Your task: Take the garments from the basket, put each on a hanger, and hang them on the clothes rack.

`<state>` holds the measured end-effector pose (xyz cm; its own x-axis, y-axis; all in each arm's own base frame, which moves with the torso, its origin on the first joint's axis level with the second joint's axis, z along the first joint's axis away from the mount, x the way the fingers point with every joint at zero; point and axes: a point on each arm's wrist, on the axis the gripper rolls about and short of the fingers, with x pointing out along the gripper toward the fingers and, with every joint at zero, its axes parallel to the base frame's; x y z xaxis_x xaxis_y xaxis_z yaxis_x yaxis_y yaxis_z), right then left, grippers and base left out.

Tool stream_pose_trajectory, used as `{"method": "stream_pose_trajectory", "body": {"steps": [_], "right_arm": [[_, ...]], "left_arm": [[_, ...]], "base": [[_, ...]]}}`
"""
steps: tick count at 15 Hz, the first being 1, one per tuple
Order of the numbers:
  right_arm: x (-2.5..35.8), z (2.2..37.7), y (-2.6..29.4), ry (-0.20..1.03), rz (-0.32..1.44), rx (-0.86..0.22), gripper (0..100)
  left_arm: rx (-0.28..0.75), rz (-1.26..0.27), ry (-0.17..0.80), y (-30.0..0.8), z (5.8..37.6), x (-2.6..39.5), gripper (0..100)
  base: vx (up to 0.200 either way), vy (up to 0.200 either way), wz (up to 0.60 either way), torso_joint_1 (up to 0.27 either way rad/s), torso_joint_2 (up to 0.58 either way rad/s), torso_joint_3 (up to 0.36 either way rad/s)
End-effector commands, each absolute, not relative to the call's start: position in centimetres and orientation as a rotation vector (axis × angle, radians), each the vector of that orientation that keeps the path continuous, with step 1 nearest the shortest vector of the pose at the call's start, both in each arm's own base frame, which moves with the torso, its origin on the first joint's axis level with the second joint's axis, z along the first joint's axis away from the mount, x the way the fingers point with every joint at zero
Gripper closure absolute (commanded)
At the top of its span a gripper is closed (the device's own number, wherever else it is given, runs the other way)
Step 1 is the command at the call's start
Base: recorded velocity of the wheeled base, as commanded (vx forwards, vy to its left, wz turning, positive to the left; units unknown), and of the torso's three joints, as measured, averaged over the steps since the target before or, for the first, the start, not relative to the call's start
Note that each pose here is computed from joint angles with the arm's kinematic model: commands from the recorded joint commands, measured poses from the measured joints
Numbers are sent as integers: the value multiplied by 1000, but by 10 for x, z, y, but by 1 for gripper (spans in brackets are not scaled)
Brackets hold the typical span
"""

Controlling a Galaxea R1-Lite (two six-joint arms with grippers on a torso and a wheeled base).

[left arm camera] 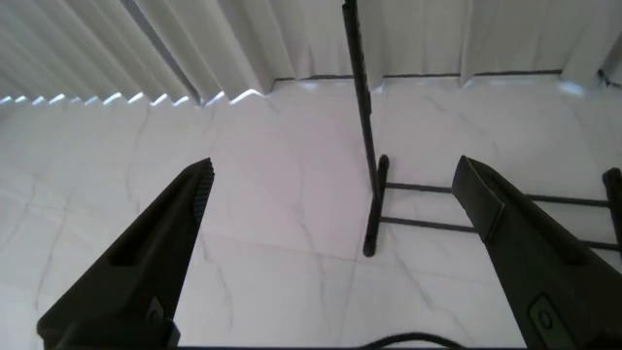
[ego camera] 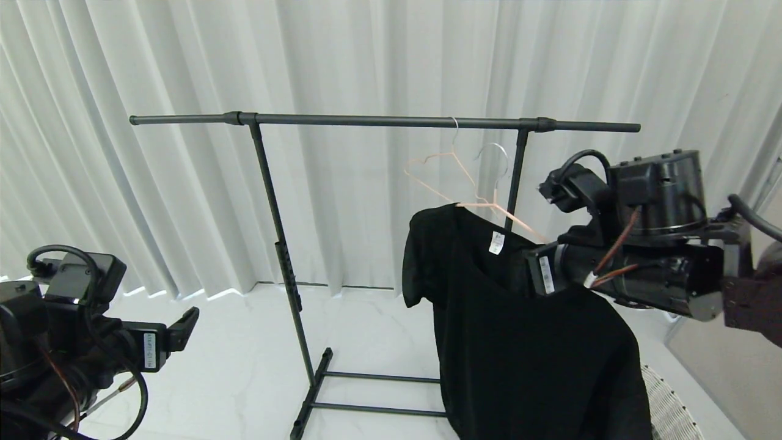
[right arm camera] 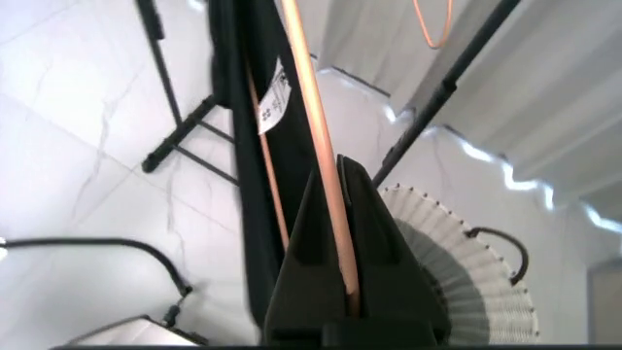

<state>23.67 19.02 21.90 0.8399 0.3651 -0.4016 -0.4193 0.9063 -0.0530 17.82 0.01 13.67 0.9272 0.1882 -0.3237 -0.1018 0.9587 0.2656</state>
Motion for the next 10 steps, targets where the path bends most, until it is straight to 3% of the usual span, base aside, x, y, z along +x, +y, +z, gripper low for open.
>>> {"method": "stream_pose_trajectory", "body": {"steps": [1, 6, 10], "right_arm": [[272, 209, 222, 426, 340, -87, 100], [285, 226, 234, 357, 339, -24, 100], [277, 233, 241, 331, 396, -2, 100]], "left_arm": [[253, 112, 331, -7, 140, 175, 0], [278, -31, 310, -32, 140, 171, 0], [282, -45, 307, -36, 140, 170, 0]], "base": [[0, 0, 0, 0, 0, 0], [200, 0, 0, -2, 2, 3], [200, 0, 0, 6, 6, -2]]}}
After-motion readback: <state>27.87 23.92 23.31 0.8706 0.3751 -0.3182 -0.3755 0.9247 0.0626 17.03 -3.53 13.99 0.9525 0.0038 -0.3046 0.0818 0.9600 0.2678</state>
